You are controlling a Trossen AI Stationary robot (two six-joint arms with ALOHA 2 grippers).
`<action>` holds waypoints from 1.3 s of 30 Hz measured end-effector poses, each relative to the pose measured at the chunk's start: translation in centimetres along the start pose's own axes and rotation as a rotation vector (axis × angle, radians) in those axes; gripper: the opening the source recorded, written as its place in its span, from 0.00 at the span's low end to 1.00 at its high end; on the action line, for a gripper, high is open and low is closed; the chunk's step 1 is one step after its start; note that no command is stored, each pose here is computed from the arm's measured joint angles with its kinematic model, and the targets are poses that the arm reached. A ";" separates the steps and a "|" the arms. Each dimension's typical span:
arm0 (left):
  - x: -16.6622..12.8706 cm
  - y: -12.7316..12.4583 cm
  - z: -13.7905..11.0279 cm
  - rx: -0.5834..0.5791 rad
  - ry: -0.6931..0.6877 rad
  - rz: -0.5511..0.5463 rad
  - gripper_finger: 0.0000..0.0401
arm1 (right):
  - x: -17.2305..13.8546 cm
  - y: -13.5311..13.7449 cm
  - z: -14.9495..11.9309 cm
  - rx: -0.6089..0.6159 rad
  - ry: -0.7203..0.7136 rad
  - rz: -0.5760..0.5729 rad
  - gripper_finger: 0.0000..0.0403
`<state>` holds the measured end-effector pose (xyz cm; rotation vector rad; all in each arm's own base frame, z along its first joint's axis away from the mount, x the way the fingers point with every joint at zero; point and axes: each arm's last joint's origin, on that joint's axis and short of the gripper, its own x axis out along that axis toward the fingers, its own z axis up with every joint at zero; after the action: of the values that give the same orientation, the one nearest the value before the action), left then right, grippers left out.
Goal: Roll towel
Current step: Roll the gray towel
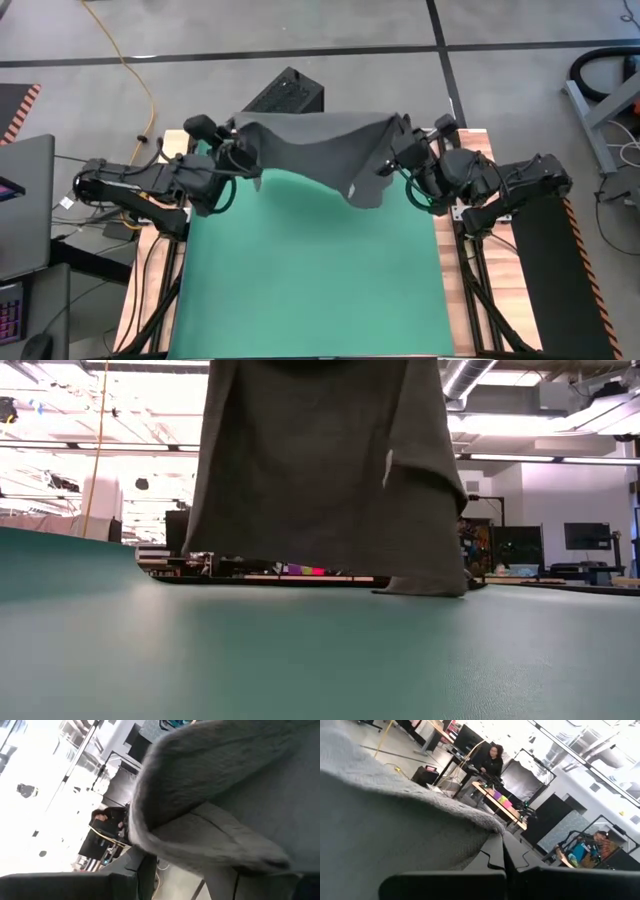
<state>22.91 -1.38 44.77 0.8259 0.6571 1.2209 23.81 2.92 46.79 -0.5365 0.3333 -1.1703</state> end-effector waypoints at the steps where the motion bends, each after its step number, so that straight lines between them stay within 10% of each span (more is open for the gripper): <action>1: 0.0 -0.1 0.0 -0.002 -0.001 -0.001 0.32 | 0.1 0.0 0.0 0.001 0.003 -0.004 0.00; 12: -1.6 -1.2 -0.7 -0.172 -0.054 -0.057 0.32 | 0.1 0.2 -0.2 0.013 0.006 0.000 0.00; 18: -1.3 -3.2 -1.6 -0.485 -0.112 -0.466 0.32 | 0.1 0.2 -0.2 0.013 0.006 -0.001 0.00; 24: -0.5 -9.6 -2.8 -0.526 -0.005 -0.726 0.32 | 0.1 0.2 -0.2 0.012 0.006 -0.001 0.00; 39: 2.6 -23.9 -1.0 -0.667 -0.366 -0.827 0.32 | 0.1 0.2 -0.2 0.011 0.006 -0.001 0.00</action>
<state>35.55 -1.77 24.26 0.1490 0.2043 0.4447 23.88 2.79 46.52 -0.5233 0.3315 -1.1740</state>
